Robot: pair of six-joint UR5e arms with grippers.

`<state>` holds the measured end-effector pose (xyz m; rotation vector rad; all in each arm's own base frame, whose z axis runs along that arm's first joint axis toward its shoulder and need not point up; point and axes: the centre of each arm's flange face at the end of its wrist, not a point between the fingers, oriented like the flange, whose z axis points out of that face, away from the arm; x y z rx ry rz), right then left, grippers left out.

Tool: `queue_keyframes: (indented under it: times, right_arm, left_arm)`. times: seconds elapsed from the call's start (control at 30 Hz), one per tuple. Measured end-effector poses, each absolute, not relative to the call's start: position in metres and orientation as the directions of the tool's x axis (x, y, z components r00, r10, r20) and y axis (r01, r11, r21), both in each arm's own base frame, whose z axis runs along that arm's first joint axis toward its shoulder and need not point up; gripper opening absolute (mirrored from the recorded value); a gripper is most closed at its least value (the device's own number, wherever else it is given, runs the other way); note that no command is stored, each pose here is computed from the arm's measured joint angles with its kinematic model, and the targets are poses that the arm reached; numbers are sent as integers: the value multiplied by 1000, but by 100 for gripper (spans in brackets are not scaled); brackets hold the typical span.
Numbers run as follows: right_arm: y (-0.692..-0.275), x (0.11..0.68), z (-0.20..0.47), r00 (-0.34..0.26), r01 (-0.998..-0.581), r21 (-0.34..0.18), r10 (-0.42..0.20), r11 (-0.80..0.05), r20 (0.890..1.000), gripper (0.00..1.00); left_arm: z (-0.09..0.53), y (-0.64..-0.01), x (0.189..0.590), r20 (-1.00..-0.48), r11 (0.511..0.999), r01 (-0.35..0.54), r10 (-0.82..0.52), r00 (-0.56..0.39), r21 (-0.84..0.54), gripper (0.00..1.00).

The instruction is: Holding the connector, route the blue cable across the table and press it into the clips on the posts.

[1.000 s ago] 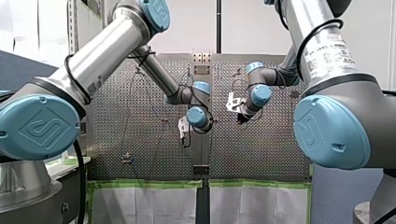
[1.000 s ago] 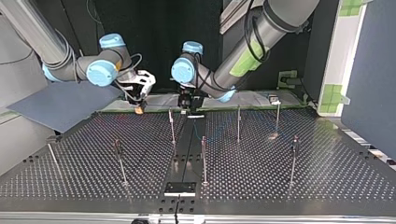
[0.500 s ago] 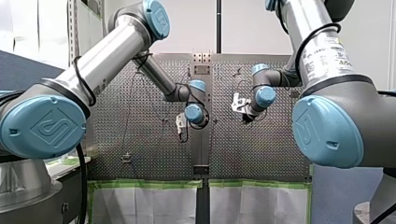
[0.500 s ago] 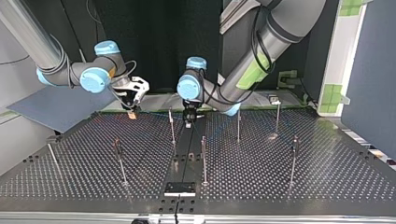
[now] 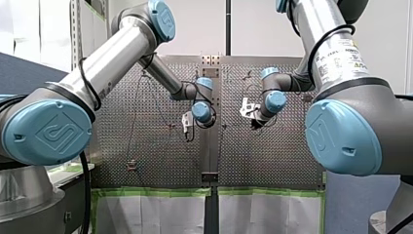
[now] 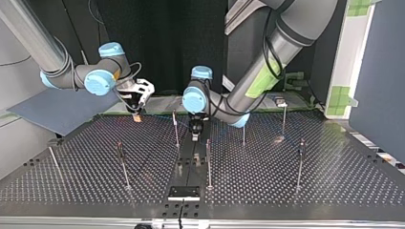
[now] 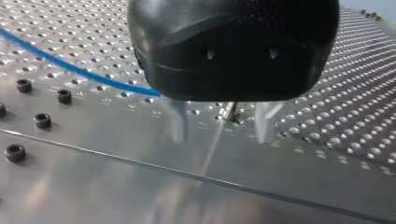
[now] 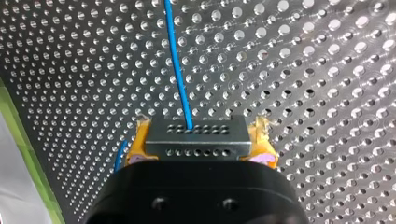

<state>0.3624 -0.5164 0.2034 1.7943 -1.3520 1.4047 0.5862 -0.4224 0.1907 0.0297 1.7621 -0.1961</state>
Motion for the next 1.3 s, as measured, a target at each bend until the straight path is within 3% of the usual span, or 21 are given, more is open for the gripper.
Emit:
queue_keyframes:
  times: [0.47, 0.9, 1.3]
  right_arm:
    - [-516, 362, 203, -19, -900, -189, -400, -392, 916, 0]
    - [-516, 362, 203, -19, -900, -189, -400, -392, 916, 0]
    - [-516, 362, 203, -19, -900, -189, -400, -392, 916, 0]
  left_arm:
    - [191, -427, 547, -955, 995, 92, -1, -296, -30, 100]
    - [217, -433, 500, -953, 979, 194, -2, -304, -64, 100]
    - [185, -429, 464, -932, 975, 217, 30, -362, -52, 100]
